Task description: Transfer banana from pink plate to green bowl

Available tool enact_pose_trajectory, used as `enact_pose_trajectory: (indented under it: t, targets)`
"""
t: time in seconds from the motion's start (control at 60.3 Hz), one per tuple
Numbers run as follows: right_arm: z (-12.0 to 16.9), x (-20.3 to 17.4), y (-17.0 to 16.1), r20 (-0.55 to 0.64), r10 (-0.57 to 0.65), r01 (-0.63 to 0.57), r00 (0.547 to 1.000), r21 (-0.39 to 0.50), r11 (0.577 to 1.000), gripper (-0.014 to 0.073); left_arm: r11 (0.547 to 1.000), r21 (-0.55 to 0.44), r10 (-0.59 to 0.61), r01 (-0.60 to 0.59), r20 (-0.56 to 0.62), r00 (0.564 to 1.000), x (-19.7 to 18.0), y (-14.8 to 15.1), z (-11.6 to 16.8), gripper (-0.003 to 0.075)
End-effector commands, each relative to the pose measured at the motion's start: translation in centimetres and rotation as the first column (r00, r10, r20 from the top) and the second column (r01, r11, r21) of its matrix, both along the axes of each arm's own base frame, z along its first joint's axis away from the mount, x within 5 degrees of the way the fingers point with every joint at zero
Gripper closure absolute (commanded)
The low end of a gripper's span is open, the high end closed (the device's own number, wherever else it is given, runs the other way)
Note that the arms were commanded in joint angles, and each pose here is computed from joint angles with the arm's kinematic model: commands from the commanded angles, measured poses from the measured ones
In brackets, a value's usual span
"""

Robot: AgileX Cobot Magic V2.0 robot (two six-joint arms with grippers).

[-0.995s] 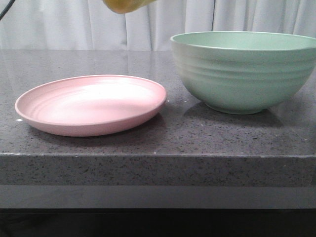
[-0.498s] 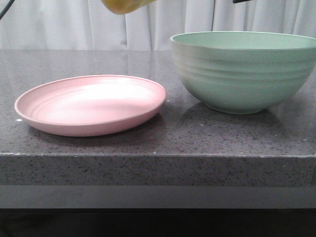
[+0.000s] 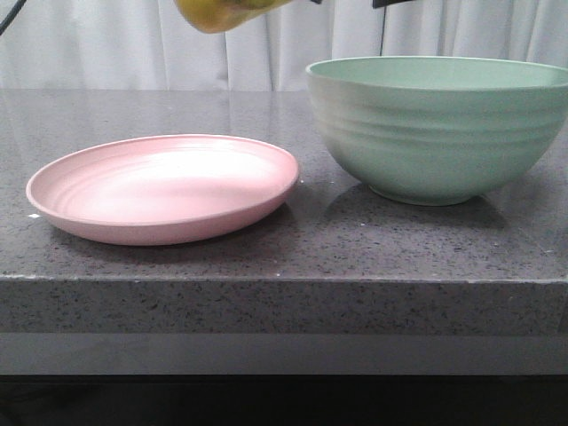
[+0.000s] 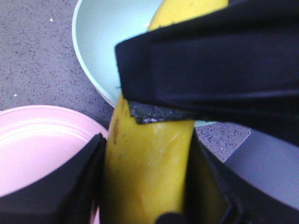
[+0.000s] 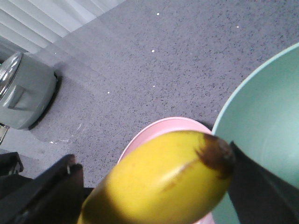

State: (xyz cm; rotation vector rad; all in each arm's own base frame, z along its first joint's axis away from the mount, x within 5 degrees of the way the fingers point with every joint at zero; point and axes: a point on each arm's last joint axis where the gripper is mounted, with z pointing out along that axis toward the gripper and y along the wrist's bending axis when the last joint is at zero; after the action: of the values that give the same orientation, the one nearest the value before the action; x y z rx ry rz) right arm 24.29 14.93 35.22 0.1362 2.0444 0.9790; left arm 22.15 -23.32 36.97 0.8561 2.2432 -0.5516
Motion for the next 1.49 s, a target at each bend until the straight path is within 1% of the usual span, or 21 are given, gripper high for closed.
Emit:
enact_pose_trajectory:
  t: [0.0, 0.116, 0.199, 0.249, 0.299, 0.348, 0.398, 0.448, 0.481, 0.531, 0.614, 0.647, 0.813, 0.912, 1.061, 1.128, 1.211, 1.31, 1.377, 1.426, 1.476]
  targets:
    - [2.2, -0.1, -0.1, 0.064, -0.014, 0.011, 0.998, 0.046, 0.999, 0.0071, 0.993, -0.122, 0.005, 0.005, 0.087, 0.996, -0.7, 0.1, 2.9, 0.0531]
    - [2.0, 0.0, 0.0, 0.049, -0.011, 0.009, 0.999, 0.055, 0.998, 0.0196, 0.992, -0.124, 0.006, 0.005, 0.089, 0.996, -0.6, 0.1, 3.0, 0.0531]
    - [2.0, 0.0, 0.0, 0.047, -0.011, 0.008, 0.999, 0.058, 0.998, 0.0322, 0.992, -0.124, 0.006, 0.005, 0.089, 0.996, -0.6, 0.1, 3.0, 0.0531]
    - [2.0, 0.0, 0.0, 0.043, -0.012, 0.009, 0.999, 0.062, 0.998, 0.0382, 0.992, -0.124, 0.006, 0.005, 0.089, 0.996, -0.6, 0.1, 3.0, 0.0531]
    - [2.0, 0.0, 0.0, 0.043, -0.012, 0.009, 0.999, 0.062, 0.998, 0.0432, 0.992, -0.123, 0.006, 0.005, 0.09, 0.996, -0.6, 0.1, 3.0, 0.053]
    - [2.0, 0.0, 0.0, 0.043, -0.012, 0.009, 0.999, 0.062, 0.998, 0.0457, 0.993, -0.121, 0.006, 0.005, 0.088, 0.996, -0.6, 0.1, 2.9, 0.0524]
    - [2.0, 0.0, 0.0, 0.043, -0.012, 0.009, 0.999, 0.062, 0.998, 0.0466, 0.993, -0.12, 0.005, 0.005, 0.087, 0.996, -0.7, 0.1, 2.9, 0.05]
    - [2.0, 0.0, 0.0, 0.043, -0.012, 0.009, 0.999, 0.062, 0.998, 0.0467, 0.993, -0.118, 0.004, 0.006, 0.085, 0.996, -0.7, 0.1, 2.9, 0.0457]
    - [2.0, 0.0, 0.0, 0.043, -0.012, 0.009, 0.999, 0.062, 0.998, 0.0467, 0.993, -0.117, 0.004, 0.006, 0.084, 0.996, -0.7, 0.1, 2.9, 0.0409]
    - [2.0, 0.0, 0.0, 0.043, -0.012, 0.009, 0.999, 0.062, 0.998, 0.0467, 0.993, -0.117, 0.004, 0.006, 0.084, 0.996, -0.7, 0.1, 2.9, 0.0316]
    - [2.0, 0.0, 0.0, 0.046, -0.013, 0.01, 0.999, 0.061, 0.998, 0.0467, 0.993, -0.117, 0.004, 0.006, 0.084, 0.996, -0.7, 0.1, 2.9, 0.0198]
    - [2.1, 0.0, 0.0, 0.05, -0.012, 0.01, 0.999, 0.057, 0.998, 0.0467, 0.993, -0.117, 0.004, 0.006, 0.084, 0.996, -0.7, 0.1, 2.9, 0.0174]
    - [2.4, 0.4, -0.5, 0.119, -0.04, 0.037, 0.992, 0.026, 0.999, 0.0467, 0.993, -0.117, 0.004, 0.006, 0.084, 0.996, -0.7, 0.1, 2.9, 0.0168]
    - [3.3, 1.1, -1.4, 0.169, -0.068, 0.068, 0.983, 0.006, 0.998, 0.0467, 0.993, -0.117, 0.004, 0.006, 0.084, 0.996, -0.7, 0.1, 2.9, 0.0168]
    - [5.8, 2.2, -3.2, 0.241, -0.136, 0.134, 0.961, 0.025, 0.991, 0.0467, 0.993, -0.117, 0.004, 0.006, 0.084, 0.996, -0.7, 0.1, 2.9, 0.0168]
    - [7.5, 2.9, -4.5, 0.289, -0.18, 0.178, 0.94, 0.031, 0.983, 0.0467, 0.993, -0.117, 0.004, 0.006, 0.084, 0.996, -0.7, 0.1, 2.9, 0.0168]
    - [8.8, 3.8, -6.0, 0.355, -0.193, 0.221, 0.915, -0.041, 0.974, 0.0467, 0.993, -0.117, 0.004, 0.006, 0.084, 0.996, -0.7, 0.1, 2.9, 0.0168]
    - [9.1, 5.1, -7.1, 0.412, -0.134, 0.238, 0.901, -0.212, 0.948, 0.0467, 0.993, -0.117, 0.004, 0.006, 0.084, 0.996, -0.7, 0.1, 2.9, 0.0168]
    - [8.2, 6.0, -7.2, 0.408, -0.088, 0.226, 0.909, -0.304, 0.926, 0.0467, 0.993, -0.118, 0.005, 0.006, 0.085, 0.996, -0.7, 0.1, 2.9, 0.0168]
    - [7.4, 6.7, -7.0, 0.389, -0.062, 0.209, 0.919, -0.348, 0.914, 0.0465, 0.993, -0.121, 0.005, 0.005, 0.087, 0.996, -0.6, 0.1, 2.9, 0.0168]
    - [6.1, 7.5, -6.7, 0.343, -0.031, 0.171, 0.939, -0.387, 0.906, 0.0465, 0.993, -0.121, 0.005, 0.005, 0.087, 0.996, -0.6, 0.1, 2.9, 0.0168]
